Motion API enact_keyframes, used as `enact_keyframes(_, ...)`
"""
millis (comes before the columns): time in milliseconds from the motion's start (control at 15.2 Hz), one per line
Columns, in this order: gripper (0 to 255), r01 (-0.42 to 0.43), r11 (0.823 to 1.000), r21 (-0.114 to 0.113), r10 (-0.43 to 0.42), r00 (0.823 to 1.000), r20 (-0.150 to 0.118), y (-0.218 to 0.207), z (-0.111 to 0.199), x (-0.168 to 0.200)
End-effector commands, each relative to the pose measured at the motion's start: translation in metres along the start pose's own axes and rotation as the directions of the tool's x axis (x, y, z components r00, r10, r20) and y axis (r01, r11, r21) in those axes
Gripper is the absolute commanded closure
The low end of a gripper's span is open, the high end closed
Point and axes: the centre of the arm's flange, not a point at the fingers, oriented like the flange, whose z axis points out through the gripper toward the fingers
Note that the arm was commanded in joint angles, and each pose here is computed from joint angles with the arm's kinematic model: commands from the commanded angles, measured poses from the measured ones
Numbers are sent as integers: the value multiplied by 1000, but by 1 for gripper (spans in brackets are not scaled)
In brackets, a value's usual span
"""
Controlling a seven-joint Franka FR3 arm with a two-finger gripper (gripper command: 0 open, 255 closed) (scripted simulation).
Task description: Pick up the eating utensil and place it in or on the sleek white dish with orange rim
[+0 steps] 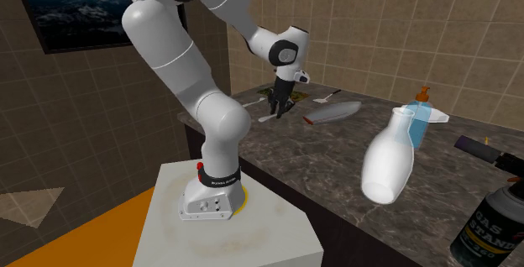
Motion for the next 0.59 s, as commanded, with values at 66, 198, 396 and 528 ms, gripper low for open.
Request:
enact_keyframes(66, 255, 0, 1000, 0, 0, 1000, 1, -3, -15, -2)
enact_keyframes(198, 255, 0, 1000, 0, 0, 1000, 1, -5, -25, -3)
enact_keyframes(396, 255, 0, 1000, 0, 0, 1000, 1, -8, -40, -5)
enact_keyframes(528, 255, 0, 1000, 0, 0, 1000, 1, -10, -51, -6)
